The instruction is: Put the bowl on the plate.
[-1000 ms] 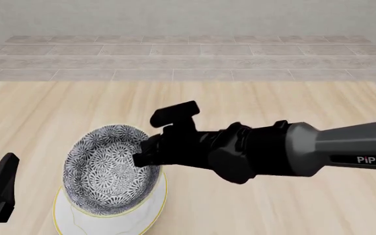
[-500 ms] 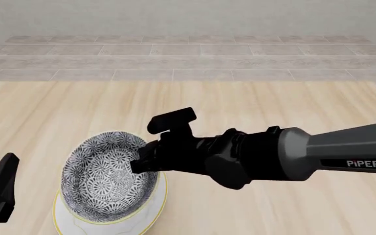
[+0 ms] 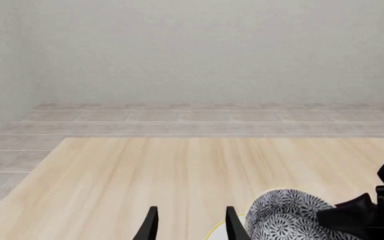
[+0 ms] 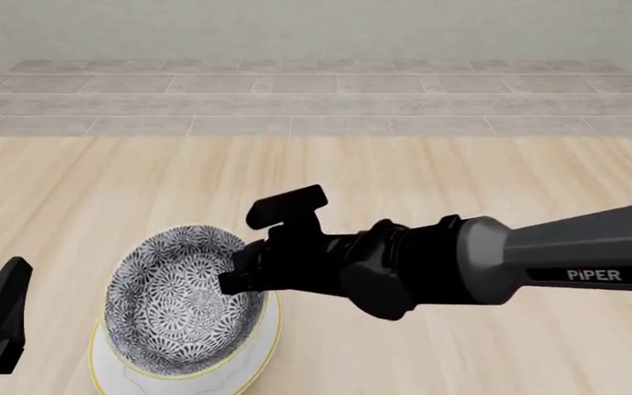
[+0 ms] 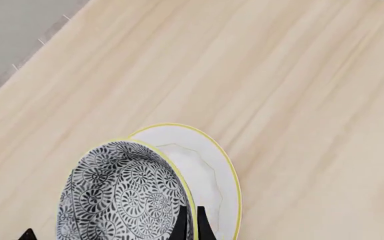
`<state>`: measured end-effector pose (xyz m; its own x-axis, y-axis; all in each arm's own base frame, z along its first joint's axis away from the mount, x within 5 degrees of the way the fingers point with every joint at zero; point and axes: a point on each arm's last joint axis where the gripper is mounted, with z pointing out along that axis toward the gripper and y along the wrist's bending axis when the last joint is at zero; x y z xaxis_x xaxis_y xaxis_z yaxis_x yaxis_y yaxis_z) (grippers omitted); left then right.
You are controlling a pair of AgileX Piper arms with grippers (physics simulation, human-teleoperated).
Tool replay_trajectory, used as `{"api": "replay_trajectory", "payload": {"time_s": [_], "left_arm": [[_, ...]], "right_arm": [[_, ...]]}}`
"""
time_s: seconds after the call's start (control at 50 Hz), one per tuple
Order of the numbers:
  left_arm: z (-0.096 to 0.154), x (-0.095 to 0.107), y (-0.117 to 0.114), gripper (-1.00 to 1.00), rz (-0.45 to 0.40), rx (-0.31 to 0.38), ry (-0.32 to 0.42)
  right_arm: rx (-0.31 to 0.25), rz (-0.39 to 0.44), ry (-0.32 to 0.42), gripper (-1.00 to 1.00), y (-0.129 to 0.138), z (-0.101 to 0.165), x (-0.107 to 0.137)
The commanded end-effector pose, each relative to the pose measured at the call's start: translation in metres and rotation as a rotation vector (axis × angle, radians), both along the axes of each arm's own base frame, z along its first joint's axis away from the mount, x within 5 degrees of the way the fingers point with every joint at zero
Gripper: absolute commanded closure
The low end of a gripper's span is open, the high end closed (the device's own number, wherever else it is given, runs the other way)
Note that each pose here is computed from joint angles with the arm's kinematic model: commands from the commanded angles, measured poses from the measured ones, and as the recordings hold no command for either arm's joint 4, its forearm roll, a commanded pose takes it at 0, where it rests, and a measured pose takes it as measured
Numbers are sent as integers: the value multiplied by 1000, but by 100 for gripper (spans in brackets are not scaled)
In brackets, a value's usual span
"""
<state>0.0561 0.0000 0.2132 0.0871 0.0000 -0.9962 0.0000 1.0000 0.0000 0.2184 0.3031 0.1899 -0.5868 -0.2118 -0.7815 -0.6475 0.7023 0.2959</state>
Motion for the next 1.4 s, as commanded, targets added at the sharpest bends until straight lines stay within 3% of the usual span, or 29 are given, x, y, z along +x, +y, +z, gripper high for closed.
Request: {"api": "replay_trajectory", "payload": {"time_s": [0.02,1.4], "left_arm": [[0,0,0,-100,0,0,0],[0,0,0,-100,0,0,0]], "right_arm": [[16,-18,20,100,2,-1,0],[-7,-30,71,100,10,-36,2]]}}
